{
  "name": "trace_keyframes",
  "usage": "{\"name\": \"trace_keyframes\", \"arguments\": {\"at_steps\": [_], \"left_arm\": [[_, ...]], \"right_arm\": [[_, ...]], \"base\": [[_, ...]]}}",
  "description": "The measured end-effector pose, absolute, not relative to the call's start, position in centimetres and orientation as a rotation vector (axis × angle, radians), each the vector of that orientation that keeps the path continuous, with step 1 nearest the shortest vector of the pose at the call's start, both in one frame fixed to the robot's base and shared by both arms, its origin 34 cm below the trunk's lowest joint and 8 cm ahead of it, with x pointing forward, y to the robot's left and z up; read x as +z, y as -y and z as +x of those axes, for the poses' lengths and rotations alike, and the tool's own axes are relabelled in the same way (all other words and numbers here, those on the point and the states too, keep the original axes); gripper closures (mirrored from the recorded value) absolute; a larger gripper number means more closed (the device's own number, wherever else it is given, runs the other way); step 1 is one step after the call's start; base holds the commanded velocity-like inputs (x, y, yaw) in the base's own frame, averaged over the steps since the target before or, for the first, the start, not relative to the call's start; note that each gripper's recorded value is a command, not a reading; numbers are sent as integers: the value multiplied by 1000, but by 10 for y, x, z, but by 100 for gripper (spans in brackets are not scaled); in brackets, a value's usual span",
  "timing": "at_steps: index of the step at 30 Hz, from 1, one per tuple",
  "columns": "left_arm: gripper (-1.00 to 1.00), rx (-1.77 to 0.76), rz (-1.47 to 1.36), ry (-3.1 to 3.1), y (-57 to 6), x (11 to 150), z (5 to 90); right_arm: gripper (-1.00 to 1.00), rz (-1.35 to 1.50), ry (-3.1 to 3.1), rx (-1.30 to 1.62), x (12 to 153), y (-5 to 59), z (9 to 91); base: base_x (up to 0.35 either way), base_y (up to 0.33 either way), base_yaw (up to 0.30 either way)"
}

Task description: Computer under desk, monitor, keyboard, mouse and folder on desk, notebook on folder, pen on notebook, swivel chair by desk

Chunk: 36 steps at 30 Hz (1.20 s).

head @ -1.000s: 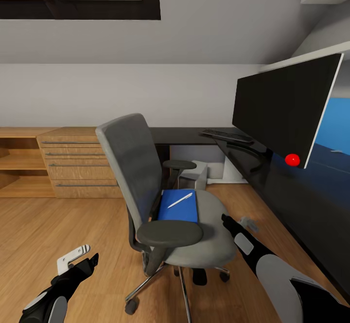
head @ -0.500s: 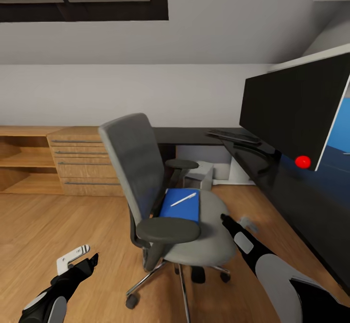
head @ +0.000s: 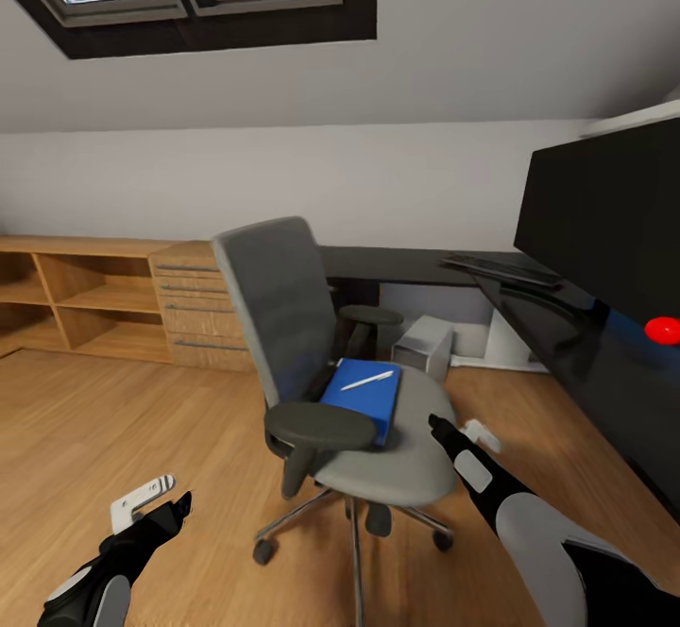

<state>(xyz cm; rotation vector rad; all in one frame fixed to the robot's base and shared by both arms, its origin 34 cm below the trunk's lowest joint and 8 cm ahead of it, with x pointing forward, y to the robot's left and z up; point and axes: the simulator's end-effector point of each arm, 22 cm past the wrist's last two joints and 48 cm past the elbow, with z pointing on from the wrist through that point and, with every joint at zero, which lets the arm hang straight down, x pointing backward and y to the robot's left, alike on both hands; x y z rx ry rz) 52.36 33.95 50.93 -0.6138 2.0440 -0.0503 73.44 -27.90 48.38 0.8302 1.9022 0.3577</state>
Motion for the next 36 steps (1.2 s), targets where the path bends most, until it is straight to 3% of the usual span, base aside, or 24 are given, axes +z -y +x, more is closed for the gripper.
{"name": "trace_keyframes", "arguments": {"at_steps": [24,36], "left_arm": [[-100,-45,-611,-2067,-337,500,523],[-100,-45,-611,-2073,-336,497,523]], "right_arm": [[-100,838,-1878,301,484,316,738],[-100,827,-1892,355,482,281,740]], "base": [[112,0,244],[0,0,39]]}}
